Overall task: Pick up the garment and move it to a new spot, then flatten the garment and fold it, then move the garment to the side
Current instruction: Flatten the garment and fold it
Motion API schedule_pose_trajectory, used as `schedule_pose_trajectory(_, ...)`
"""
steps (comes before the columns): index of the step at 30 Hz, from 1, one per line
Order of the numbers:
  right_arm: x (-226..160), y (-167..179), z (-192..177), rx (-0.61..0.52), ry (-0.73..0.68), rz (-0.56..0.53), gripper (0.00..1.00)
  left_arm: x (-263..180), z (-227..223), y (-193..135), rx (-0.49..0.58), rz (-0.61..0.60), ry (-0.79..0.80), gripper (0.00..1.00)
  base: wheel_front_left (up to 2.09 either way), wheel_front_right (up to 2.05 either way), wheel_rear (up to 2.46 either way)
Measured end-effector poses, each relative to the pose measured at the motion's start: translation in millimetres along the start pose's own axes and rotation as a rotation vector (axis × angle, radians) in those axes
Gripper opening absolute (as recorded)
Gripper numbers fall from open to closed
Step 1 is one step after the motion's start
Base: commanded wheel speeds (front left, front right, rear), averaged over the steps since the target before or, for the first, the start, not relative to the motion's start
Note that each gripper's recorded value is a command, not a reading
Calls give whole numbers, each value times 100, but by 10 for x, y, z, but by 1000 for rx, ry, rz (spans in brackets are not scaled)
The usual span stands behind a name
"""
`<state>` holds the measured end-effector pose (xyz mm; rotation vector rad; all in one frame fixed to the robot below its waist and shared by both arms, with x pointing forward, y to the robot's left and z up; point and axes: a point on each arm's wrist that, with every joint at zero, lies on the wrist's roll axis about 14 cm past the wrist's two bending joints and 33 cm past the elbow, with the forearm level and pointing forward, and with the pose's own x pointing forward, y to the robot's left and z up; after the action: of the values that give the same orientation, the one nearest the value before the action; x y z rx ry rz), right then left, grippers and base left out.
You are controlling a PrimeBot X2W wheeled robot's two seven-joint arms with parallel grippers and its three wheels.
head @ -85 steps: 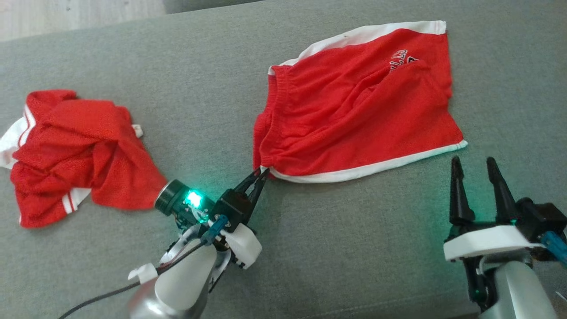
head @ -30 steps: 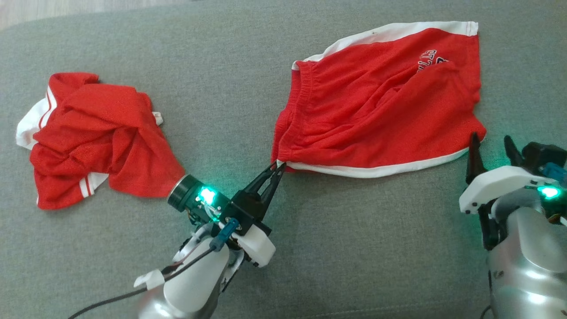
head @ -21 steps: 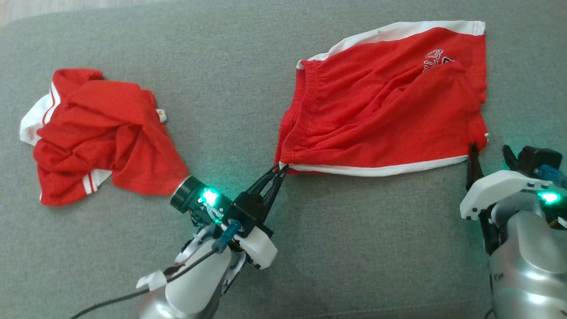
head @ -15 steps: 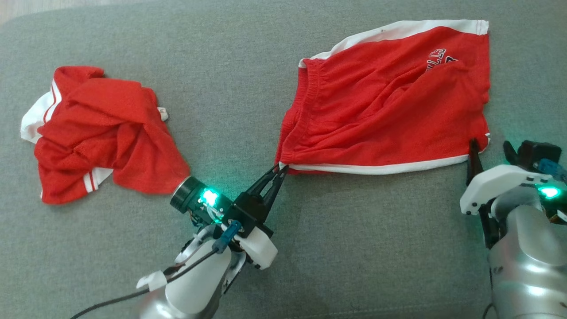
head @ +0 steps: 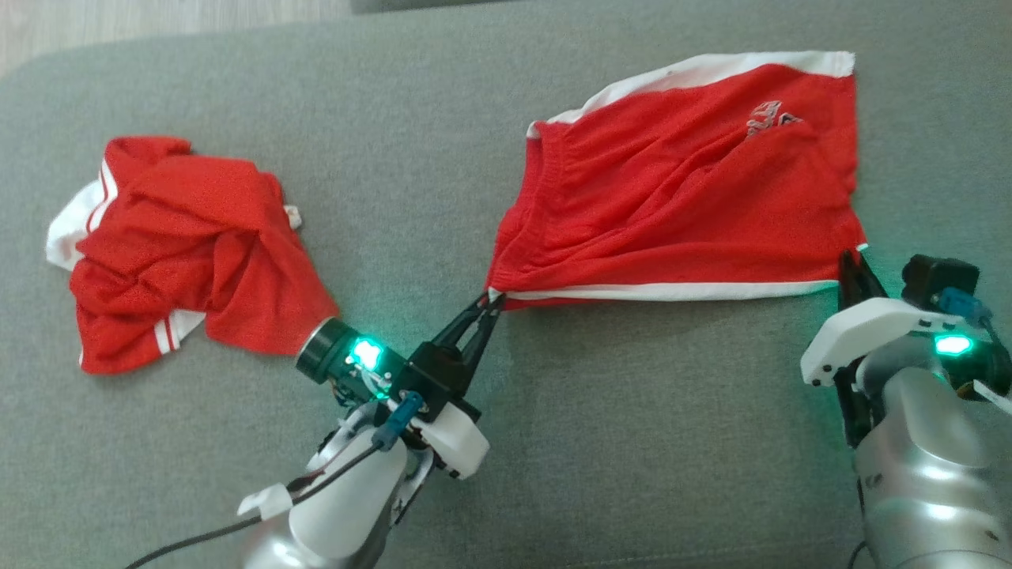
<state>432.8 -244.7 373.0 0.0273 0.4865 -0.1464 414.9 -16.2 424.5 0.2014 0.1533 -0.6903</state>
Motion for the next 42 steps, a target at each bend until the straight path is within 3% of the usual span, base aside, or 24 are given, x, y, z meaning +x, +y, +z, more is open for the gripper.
schedule_pose_trajectory(6, -118, 46, 345, 33, -137, 22, 0, -40, 202, 79, 16, 31, -46, 0, 0, 0, 0)
schedule_pose_trajectory(10, -241, 132, 927, 61, -314, 60, 0, -49, 503, 193, 38, 59, -119, 0, 0, 0, 0)
schedule_pose_trajectory(17, -725, 436, 2209, 15, -606, 168, 0, -22, 1628, 618, 165, 121, -317, 0, 0, 0, 0)
schedule_pose_trajectory(22, -1034, 435, 2598, -67, -681, 183, 0, -135, 2166, 739, 244, 152, -393, 0, 0, 0, 0)
schedule_pose_trajectory(26, -1300, 509, 2895, -51, -765, 221, 0, -245, 2417, 741, 275, 160, -440, 0, 0, 0, 0)
schedule_pose_trajectory(31, -1486, 391, 3072, -11, -802, 200, 0, -423, 2614, 866, 263, 211, -488, 0, 0, 0, 0)
schedule_pose_trajectory(37, -1231, 108, 2566, 34, -628, 111, 0, -449, 2384, 793, 240, 191, -439, 0, 0, 0, 0)
schedule_pose_trajectory(42, -1123, 200, 2550, 20, -599, 121, 0, -344, 2227, 828, 238, 172, -389, 0, 0, 0, 0)
